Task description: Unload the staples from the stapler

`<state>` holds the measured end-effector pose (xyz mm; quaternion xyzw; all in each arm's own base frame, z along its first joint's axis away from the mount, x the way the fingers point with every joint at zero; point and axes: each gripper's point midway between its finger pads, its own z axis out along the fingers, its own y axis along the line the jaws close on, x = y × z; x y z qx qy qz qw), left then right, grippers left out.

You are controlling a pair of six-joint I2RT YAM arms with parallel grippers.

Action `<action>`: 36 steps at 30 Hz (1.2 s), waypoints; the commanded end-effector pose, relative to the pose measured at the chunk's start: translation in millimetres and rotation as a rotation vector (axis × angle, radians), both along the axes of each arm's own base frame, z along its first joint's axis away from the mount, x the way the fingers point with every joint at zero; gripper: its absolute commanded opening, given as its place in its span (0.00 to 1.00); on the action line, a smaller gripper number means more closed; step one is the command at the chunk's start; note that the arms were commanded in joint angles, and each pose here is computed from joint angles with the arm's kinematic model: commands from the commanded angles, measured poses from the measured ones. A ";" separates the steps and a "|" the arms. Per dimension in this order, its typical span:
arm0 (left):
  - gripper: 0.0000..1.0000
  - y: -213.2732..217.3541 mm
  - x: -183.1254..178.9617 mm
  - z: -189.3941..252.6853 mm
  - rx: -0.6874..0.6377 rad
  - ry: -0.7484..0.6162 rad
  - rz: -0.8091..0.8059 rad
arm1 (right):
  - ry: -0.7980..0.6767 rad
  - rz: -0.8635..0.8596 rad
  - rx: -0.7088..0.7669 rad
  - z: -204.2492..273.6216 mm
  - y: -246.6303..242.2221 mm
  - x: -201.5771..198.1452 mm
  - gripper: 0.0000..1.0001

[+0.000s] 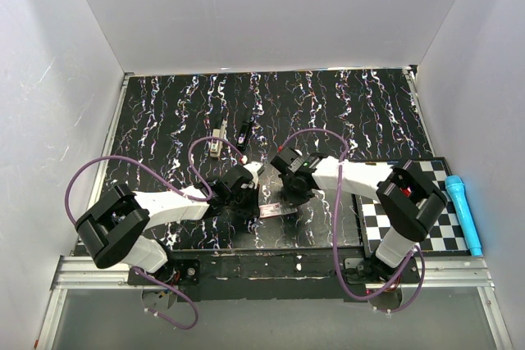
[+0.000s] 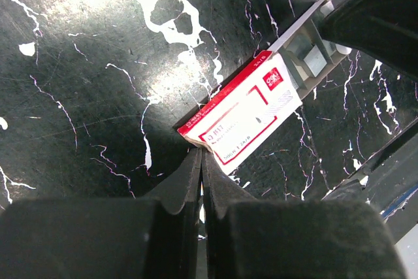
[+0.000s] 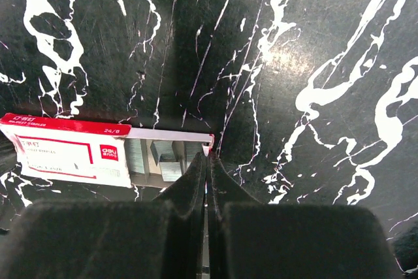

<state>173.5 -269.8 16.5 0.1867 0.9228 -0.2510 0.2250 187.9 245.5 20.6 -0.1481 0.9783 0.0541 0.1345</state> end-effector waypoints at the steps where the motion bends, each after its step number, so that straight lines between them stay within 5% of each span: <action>1: 0.00 25.1 -22.5 -27.1 0.120 0.073 -0.021 | -0.007 0.018 0.030 8.0 -0.3 -6.4 0.01; 32: 0.00 17.5 -27.8 -27.5 0.122 0.077 -0.043 | -0.012 -0.033 0.087 24.1 19.1 -7.8 0.01; 36: 0.00 17.2 -27.6 -27.4 0.122 0.077 -0.043 | -0.021 -0.041 0.081 26.6 16.8 -7.0 0.11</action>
